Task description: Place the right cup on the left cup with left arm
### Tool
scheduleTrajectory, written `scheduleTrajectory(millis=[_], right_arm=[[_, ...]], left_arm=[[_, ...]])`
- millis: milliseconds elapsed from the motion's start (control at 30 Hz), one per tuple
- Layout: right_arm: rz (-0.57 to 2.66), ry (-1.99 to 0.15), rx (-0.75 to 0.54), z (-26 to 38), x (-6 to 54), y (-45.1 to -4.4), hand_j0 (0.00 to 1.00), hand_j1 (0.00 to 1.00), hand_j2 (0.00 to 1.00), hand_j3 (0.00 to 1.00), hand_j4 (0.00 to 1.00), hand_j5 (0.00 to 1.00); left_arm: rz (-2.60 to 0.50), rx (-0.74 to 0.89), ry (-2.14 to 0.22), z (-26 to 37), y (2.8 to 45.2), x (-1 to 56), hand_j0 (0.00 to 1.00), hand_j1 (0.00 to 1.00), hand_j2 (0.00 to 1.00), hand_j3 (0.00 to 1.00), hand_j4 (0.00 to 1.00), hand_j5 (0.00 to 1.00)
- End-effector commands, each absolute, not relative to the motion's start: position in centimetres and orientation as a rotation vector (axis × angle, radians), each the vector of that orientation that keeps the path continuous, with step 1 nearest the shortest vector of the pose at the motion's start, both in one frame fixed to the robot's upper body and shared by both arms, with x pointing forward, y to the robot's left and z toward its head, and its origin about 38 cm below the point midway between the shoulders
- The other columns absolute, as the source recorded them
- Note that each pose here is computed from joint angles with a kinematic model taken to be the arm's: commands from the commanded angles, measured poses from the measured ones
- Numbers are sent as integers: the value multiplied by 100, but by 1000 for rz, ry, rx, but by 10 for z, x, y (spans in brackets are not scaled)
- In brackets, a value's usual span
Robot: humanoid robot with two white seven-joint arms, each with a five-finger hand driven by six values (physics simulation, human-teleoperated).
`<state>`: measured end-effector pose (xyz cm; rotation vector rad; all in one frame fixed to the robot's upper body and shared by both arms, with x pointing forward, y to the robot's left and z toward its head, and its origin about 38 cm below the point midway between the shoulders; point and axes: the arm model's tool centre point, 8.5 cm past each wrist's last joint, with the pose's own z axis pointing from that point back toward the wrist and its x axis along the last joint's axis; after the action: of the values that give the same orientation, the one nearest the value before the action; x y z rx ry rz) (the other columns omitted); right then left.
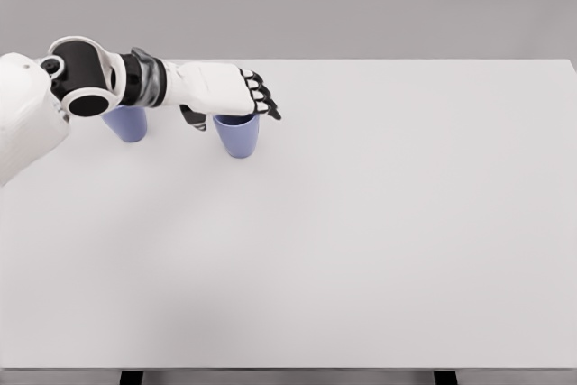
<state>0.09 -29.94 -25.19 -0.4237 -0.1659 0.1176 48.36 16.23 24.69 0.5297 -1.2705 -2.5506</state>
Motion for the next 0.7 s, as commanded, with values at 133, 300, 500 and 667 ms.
scheduleTrajectory(millis=[133,300,500,667], right_arm=[[117,-166,-424,-252,1,-300,100,100,100,100,100,100],[117,-166,-424,-252,1,-300,100,100,100,100,100,100],[117,-166,-424,-252,1,-300,100,100,100,100,100,100],[117,-166,-424,-252,1,-300,100,100,100,100,100,100]], left_arm=[[-2558,560,-1239,246,166,487,99,99,99,99,99,99],[-2545,558,-1214,242,171,492,99,99,99,99,99,99],[-2541,565,-1206,241,170,496,99,99,99,99,99,99],[-2541,556,-1215,240,162,498,99,99,99,99,99,99]])
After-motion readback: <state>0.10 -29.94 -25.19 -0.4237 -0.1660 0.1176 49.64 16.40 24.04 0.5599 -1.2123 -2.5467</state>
